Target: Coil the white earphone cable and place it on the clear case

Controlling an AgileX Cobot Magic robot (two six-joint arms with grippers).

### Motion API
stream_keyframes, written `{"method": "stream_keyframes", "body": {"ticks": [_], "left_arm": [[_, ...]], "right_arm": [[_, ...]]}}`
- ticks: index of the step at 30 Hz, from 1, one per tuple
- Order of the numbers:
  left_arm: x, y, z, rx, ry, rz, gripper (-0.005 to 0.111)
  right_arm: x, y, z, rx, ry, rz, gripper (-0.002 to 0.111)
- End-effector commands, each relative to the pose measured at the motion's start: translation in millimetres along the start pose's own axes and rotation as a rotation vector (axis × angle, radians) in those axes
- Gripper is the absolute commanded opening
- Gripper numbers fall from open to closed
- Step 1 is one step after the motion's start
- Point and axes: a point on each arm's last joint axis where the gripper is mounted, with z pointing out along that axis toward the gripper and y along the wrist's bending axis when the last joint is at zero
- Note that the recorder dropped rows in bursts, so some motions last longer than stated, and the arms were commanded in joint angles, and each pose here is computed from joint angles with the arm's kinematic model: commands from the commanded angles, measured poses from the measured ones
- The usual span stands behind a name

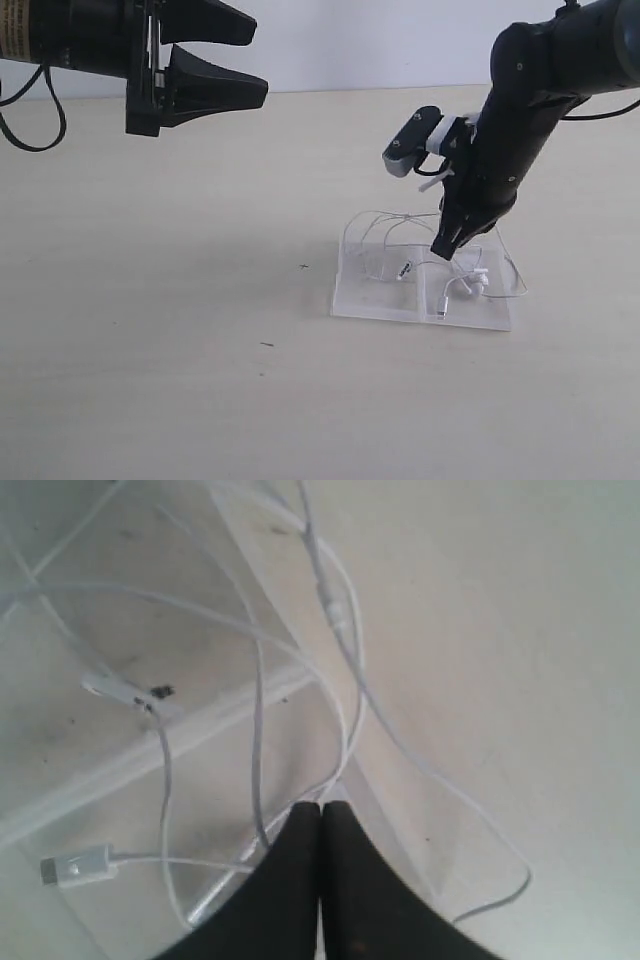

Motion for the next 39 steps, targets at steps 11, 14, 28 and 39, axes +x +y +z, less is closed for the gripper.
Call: {"method": "stream_keyframes", "body": {"ticks": [11,14,28,39], "left_arm": [[-3.7,-2.0,-0.5,0.004,-0.013,-0.005,0.071],[-3.7,-2.0,-0.5,0.004,-0.013,-0.005,0.071],[-3.7,-2.0,-0.5,0.004,-0.013,-0.005,0.071],[-4.1,-2.7,-0.5,0.012,-0.017,-0.005,0.071]], "right_arm": [[-36.5,-14.4,-43.4,0.105,-0.379,0.172,0.000],[-42.4,-20.6,-31.4,0.146,-0.453,0.230,0.000],[-34.7,-7.1,-13.1,-0.077,-0.191,0.198,0.000],[-30.1,-2.3,-66.1,-0.044,-0.235,0.166,0.000]]}}
